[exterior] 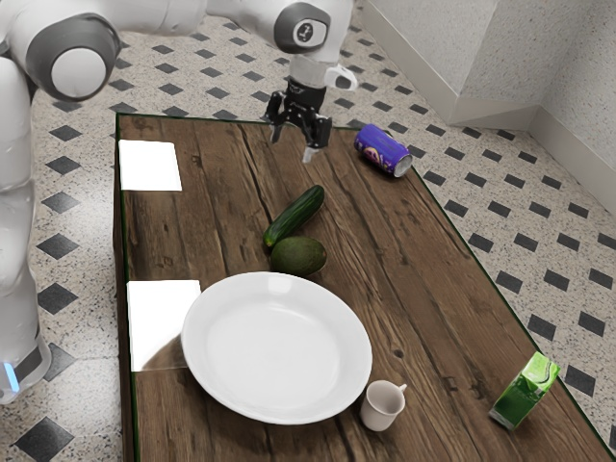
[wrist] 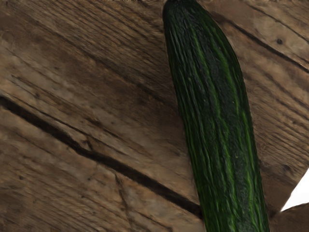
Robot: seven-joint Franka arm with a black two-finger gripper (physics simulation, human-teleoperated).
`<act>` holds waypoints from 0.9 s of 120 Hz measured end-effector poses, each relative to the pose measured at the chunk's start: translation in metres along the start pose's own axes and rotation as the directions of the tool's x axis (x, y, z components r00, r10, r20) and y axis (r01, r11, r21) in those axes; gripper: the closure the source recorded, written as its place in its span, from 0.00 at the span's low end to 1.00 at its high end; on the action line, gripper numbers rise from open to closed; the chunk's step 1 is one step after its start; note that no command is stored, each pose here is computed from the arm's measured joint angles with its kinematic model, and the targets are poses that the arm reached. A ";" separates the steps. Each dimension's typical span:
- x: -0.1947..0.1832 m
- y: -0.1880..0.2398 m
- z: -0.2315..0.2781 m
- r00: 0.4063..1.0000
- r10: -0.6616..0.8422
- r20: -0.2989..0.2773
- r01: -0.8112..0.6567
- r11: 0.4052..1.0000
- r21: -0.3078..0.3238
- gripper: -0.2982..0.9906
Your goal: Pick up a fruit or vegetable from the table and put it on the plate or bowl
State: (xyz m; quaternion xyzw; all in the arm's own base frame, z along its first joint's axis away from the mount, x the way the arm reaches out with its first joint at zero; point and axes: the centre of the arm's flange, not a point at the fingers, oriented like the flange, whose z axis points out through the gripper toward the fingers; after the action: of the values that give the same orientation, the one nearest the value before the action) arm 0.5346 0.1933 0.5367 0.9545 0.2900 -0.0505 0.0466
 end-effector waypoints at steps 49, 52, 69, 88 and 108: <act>-0.048 0.076 0.053 0.999 -0.024 0.029 0.024 1.000 -0.016 0.23; -0.049 0.078 0.055 0.999 -0.029 0.029 0.029 0.999 -0.013 0.23; -0.047 0.067 0.052 0.996 -0.092 0.016 0.092 0.996 -0.013 0.23; -0.035 0.016 0.056 0.973 -0.229 0.023 0.229 0.973 -0.008 0.23; -0.042 0.035 0.058 0.972 -0.232 0.020 0.232 0.973 0.000 0.23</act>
State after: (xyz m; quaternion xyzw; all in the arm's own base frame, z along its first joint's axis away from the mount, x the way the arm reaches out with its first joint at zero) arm 0.5160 0.1344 0.4867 0.9135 0.3993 -0.0647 0.0444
